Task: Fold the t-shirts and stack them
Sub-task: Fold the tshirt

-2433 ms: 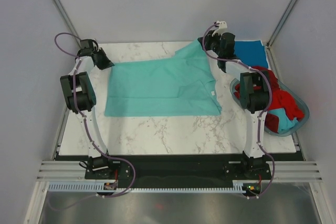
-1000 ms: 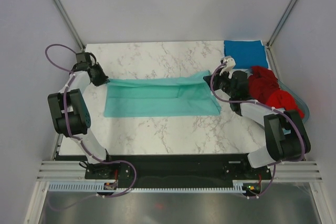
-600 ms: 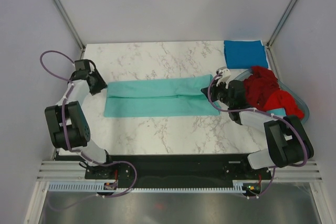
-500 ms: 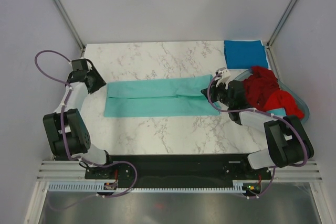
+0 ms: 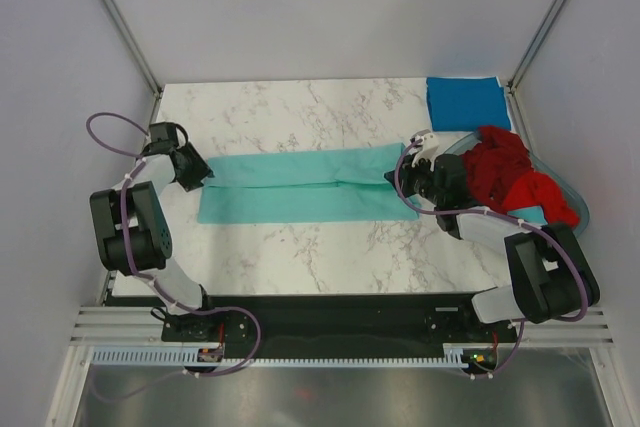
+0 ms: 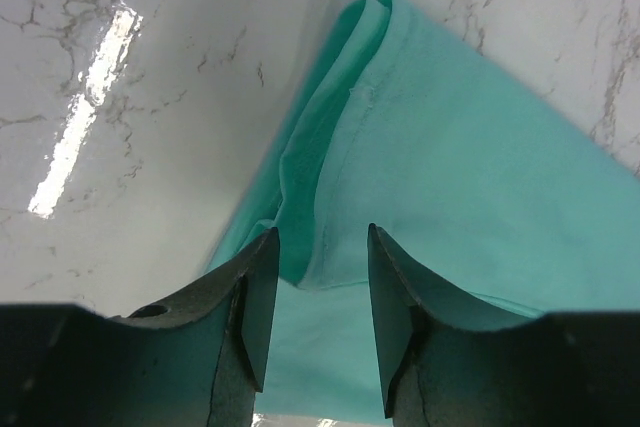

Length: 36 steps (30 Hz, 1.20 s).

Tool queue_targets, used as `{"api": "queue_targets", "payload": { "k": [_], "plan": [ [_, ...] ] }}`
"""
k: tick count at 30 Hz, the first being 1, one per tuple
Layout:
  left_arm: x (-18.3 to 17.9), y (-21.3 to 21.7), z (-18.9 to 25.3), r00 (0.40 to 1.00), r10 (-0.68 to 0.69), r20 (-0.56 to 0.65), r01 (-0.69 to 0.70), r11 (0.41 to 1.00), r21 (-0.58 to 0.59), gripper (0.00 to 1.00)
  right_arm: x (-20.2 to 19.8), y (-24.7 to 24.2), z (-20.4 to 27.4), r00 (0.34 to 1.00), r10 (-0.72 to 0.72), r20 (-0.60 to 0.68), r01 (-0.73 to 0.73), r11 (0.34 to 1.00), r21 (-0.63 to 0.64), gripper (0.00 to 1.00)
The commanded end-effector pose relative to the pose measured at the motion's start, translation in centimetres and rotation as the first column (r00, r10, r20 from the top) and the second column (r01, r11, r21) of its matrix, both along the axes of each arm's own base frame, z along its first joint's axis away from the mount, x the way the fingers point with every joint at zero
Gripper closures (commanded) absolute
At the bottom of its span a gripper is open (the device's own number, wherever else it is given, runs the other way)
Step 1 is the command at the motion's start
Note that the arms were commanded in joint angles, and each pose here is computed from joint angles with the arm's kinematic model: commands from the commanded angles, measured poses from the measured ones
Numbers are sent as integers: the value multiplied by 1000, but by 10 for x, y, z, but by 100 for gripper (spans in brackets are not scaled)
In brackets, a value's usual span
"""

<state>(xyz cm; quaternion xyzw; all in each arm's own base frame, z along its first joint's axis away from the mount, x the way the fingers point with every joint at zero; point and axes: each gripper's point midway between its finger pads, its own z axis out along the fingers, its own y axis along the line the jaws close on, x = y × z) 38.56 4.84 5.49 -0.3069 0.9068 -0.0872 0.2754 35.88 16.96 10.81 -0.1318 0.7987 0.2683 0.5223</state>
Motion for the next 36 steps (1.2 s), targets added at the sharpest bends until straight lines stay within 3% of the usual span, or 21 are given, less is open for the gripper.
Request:
{"api": "queue_targets", "payload": {
  "k": [1,3,6,7,10,15,25,27,28,30,36],
  "plan": [
    [16,1,6,999,10,32,-9,1000,-21,52,6,-1,15,998,-6,55,7,1000,-14,100],
    [20,1,0,1000,-4,20,5,1000,-21,56,7,-2,13,999,-10,50,11,1000,-17,100],
    [23,0,-3,999,-28,16,28,999,-25,72,6,-3,12,999,-16,42,16,1000,-17,100],
    [25,1,-2,999,-36,21,36,999,-21,84,6,-3,13,999,-16,45,16,1000,-16,100],
    [34,5,10,997,-48,53,47,999,7,98,7,-6,16,998,-26,56,28,999,-24,100],
    [41,14,20,996,-48,79,43,997,59,98,5,-10,9,998,-45,37,46,998,-36,100],
    [25,21,-8,998,-59,-3,59,991,121,96,-6,-15,-2,998,-49,-32,46,996,-76,100],
    [20,26,-6,999,-39,-10,40,989,142,87,-12,-14,-11,995,-38,-88,30,995,-93,100],
    [21,28,-2,1000,-26,-2,26,988,151,73,-11,-13,-10,995,-31,-96,22,995,-93,100],
    [25,29,11,999,-22,31,16,987,158,65,-16,-9,-16,991,-7,-134,-4,996,-84,97],
    [28,23,38,995,0,98,-14,990,139,58,-30,-6,-30,969,13,-248,-33,996,-77,78]
  ]
}}
